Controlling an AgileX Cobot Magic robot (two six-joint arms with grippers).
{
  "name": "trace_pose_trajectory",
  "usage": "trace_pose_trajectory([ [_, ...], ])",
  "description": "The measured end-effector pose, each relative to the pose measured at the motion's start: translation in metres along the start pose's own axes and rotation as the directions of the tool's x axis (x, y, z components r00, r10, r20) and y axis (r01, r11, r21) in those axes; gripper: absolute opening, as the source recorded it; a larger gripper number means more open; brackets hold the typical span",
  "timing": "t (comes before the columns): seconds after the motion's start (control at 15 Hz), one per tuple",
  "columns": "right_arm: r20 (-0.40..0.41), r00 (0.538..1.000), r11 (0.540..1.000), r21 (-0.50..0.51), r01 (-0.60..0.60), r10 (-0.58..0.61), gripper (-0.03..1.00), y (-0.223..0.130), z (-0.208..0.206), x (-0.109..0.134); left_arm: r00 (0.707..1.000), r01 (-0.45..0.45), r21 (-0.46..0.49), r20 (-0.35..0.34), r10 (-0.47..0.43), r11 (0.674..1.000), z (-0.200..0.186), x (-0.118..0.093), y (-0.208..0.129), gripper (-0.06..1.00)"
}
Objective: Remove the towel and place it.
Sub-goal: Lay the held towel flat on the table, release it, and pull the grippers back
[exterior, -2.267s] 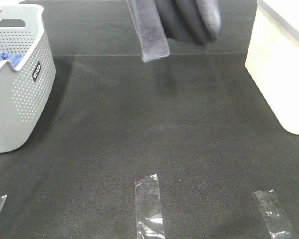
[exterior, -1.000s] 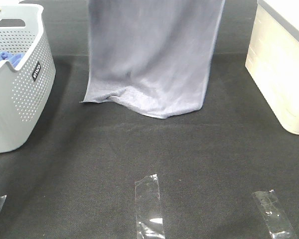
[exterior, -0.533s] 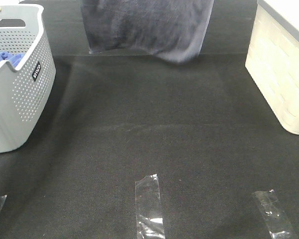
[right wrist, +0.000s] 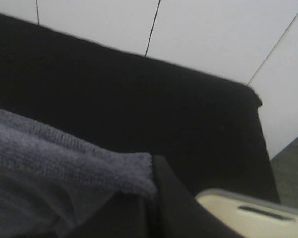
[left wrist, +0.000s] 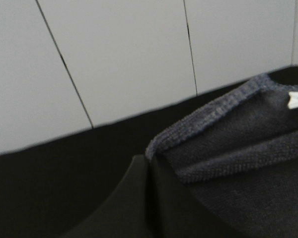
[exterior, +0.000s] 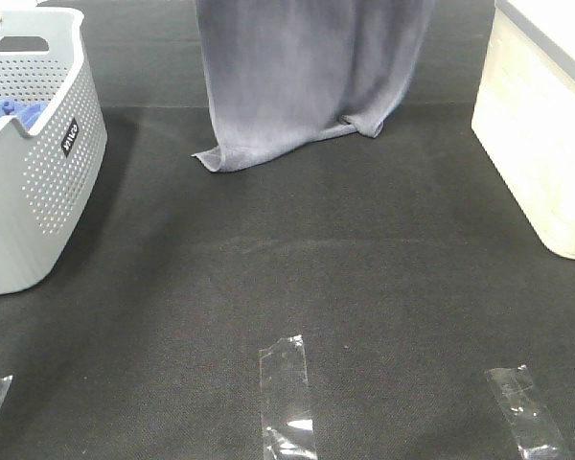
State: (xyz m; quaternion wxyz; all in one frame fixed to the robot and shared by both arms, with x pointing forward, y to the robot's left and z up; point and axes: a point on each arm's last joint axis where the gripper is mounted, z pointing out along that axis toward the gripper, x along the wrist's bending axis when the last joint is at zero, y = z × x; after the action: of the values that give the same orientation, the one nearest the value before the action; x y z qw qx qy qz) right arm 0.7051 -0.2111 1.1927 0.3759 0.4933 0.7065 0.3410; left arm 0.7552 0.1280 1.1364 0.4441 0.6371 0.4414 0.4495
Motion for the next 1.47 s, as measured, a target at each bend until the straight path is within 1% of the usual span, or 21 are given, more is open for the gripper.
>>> trace_pose_trajectory([
  [0.07,-0.038,0.999,0.992,0.123,-0.014,0.018,0.0,-0.011,-0.001,0.004,1.0,0.01,0.168,-0.013,-0.008,0.986,-0.008,-0.01,-0.009,0.0],
  [0.13,-0.038,0.999,0.992,0.123,-0.014,0.018,0.0,-0.011,-0.001,0.004,1.0,0.01,0.168,-0.013,-0.008,0.986,-0.008,-0.01,-0.009,0.0],
  [0.2,-0.085,0.995,0.976,0.216,-0.029,0.049,0.0,-0.019,-0.003,0.008,1.0,0.016,0.305,-0.026,-0.009,0.952,-0.015,-0.017,-0.018,0.0],
  [0.27,-0.122,0.99,0.959,0.28,-0.038,0.074,0.0,-0.025,-0.004,0.013,0.999,0.025,0.387,-0.036,-0.012,0.922,-0.019,-0.019,-0.025,0.0],
  [0.4,-0.179,0.977,0.927,0.374,-0.04,0.114,0.0,-0.032,-0.008,0.019,0.998,0.067,0.52,-0.04,-0.054,0.852,-0.025,-0.021,-0.037,0.0],
  [0.47,-0.189,0.973,0.914,0.402,-0.045,0.131,0.0,-0.035,-0.01,0.02,0.997,0.077,0.579,-0.037,-0.069,0.811,-0.03,-0.022,-0.041,0.0],
  [0.53,-0.188,0.971,0.909,0.413,-0.057,0.146,0.0,-0.035,-0.01,0.021,0.997,0.077,0.623,-0.028,-0.076,0.778,-0.034,-0.023,-0.043,0.0],
  [0.6,-0.187,0.969,0.904,0.422,-0.067,0.159,0.0,-0.037,-0.01,0.022,0.996,0.077,0.649,-0.018,-0.086,0.757,-0.038,-0.024,-0.043,0.0],
  [0.67,-0.187,0.966,0.896,0.436,-0.081,0.178,0.0,-0.039,-0.01,0.023,0.996,0.077,0.66,-0.013,-0.091,0.747,-0.041,-0.024,-0.043,0.0],
  [0.8,-0.208,0.955,0.879,0.469,-0.091,0.21,0.0,-0.045,-0.013,0.027,0.996,0.077,0.662,-0.011,-0.093,0.746,-0.047,-0.021,-0.036,0.0],
  [0.93,-0.208,0.952,0.844,0.529,-0.083,0.223,0.0,-0.061,-0.018,0.03,0.991,0.091,0.651,0.014,-0.132,0.754,-0.056,-0.021,-0.025,0.0],
  [1.0,-0.205,0.951,0.828,0.555,-0.08,0.229,0.0,-0.068,-0.025,0.03,0.987,0.096,0.652,0.033,-0.155,0.752,-0.061,-0.021,-0.021,0.0],
  [1.13,-0.206,0.944,0.776,0.627,-0.075,0.258,0.0,-0.093,-0.044,0.033,0.976,0.087,0.718,0.077,-0.202,0.691,-0.078,-0.026,-0.032,0.0],
  [1.33,-0.223,0.928,0.732,0.677,-0.074,0.3,0.0,-0.116,-0.077,0.039,0.967,0.072,0.799,0.091,-0.238,0.596,-0.123,-0.023,-0.047,0.0],
  [1.4,-0.229,0.919,0.711,0.699,-0.074,0.321,0.0,-0.127,-0.088,0.043,0.966,0.069,0.811,0.09,-0.242,0.581,-0.139,-0.02,-0.049,0.0],
  [1.47,-0.235,0.91,0.69,0.72,-0.073,0.342,0.0,-0.138,-0.097,0.046,0.962,0.072,0.818,0.093,-0.255,0.571,-0.157,-0.017,-0.049,0.0],
])
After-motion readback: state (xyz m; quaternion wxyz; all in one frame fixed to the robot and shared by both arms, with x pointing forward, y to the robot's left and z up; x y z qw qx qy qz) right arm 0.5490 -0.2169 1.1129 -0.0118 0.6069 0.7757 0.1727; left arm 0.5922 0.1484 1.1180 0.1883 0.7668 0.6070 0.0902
